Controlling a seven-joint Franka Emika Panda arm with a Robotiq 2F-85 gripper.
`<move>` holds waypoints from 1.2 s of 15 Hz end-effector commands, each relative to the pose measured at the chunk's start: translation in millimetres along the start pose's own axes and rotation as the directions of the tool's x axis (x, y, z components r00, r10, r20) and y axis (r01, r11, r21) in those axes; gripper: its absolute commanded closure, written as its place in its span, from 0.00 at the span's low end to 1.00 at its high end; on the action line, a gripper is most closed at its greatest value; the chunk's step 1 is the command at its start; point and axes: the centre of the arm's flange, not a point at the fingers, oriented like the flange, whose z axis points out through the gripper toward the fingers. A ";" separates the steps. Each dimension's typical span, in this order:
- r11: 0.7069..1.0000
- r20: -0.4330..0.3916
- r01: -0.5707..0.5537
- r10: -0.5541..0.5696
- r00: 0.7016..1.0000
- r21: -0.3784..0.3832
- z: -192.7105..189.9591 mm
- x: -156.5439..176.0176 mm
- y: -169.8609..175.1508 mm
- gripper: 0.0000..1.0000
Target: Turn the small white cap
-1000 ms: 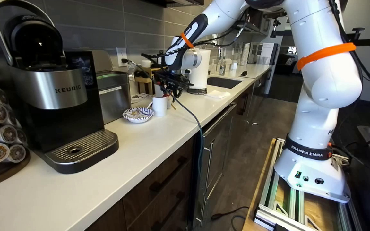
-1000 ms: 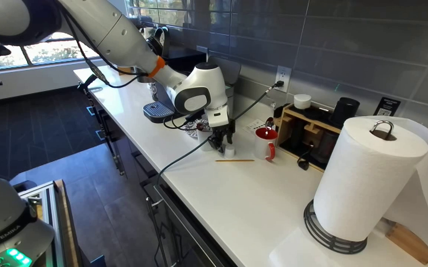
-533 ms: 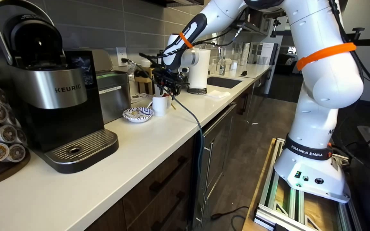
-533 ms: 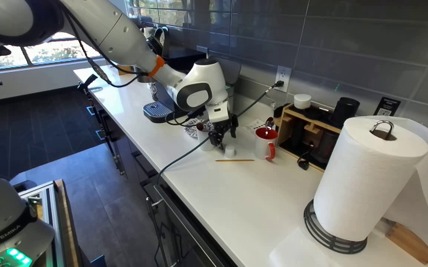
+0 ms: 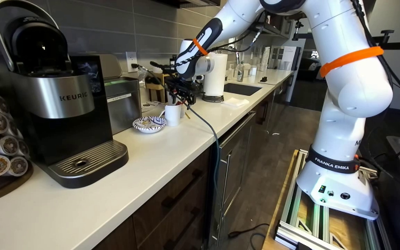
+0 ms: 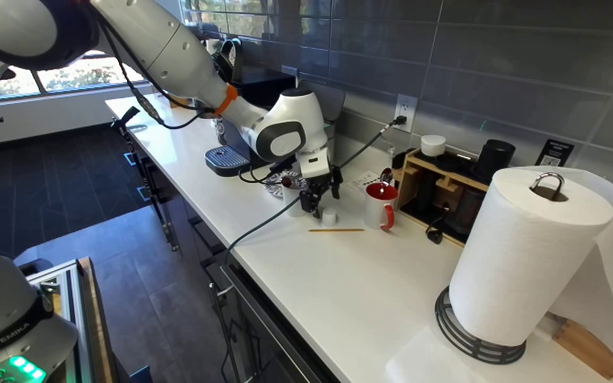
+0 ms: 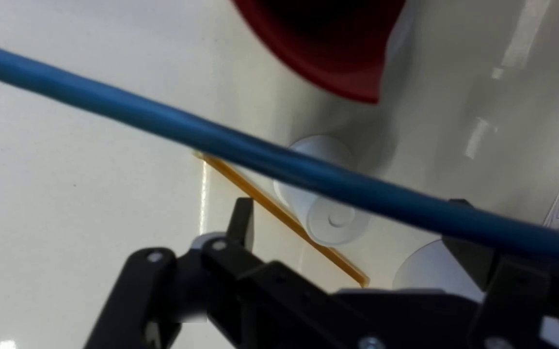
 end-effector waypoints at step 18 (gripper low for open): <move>0.986 -0.143 0.069 -0.091 0.985 -0.149 34.9 19.1 -41.4 0.83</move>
